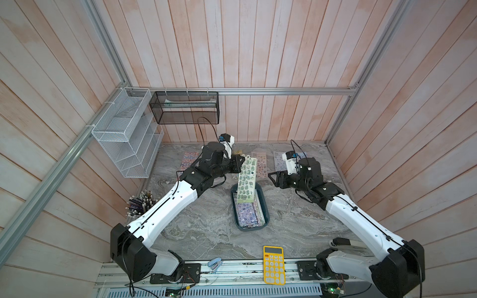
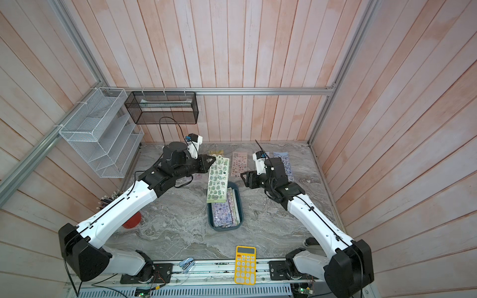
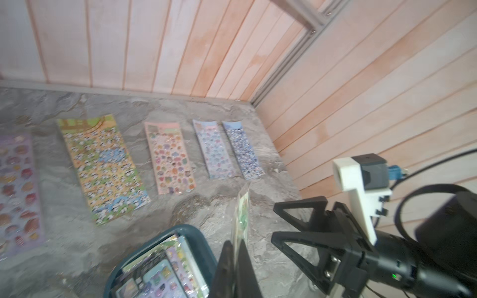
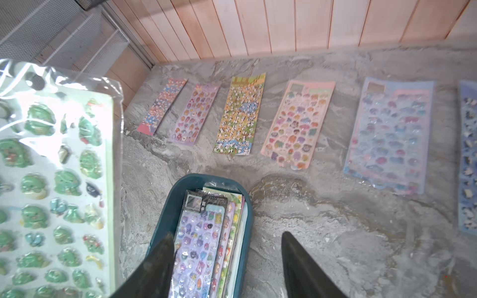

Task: Take the stickers out of the storage box
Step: Pick up the sticker from the storage box.

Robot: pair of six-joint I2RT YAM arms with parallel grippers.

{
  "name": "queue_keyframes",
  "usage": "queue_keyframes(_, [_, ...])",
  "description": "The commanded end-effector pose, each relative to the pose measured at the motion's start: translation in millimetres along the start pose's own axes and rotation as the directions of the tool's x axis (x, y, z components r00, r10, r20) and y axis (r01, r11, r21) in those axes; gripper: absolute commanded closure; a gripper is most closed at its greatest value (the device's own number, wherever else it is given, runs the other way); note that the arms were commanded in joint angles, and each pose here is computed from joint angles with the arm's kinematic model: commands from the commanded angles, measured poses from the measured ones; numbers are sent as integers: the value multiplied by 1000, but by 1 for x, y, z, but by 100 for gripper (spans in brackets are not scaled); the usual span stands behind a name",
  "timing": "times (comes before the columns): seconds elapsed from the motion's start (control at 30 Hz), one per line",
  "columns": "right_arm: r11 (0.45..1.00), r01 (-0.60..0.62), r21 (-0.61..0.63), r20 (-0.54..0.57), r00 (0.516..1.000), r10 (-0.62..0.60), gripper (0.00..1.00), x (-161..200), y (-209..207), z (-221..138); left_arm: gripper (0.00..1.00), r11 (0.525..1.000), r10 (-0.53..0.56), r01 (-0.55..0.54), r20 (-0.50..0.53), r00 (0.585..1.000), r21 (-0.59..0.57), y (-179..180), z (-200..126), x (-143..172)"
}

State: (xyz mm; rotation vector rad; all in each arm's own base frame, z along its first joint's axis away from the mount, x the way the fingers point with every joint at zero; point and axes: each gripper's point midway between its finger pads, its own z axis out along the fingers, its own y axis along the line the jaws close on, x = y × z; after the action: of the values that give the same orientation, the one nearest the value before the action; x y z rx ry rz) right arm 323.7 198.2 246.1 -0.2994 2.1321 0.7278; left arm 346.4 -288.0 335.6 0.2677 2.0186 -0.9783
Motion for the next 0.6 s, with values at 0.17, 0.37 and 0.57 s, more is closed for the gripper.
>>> queue_keyframes(0.17, [953,53,-297,49,998,-41,33,-11,39,-26,100,933,23,-34,36,999,358,-56,-18,-16])
queue_keyframes(0.37, [882,35,-471,82,997,4,42,-17,69,-39,100,921,-56,31,54,997,389,-51,-19,-26])
queue_keyframes(0.57, [821,13,-570,84,996,43,50,-10,84,-49,100,914,-102,65,70,992,402,-45,-17,-33])
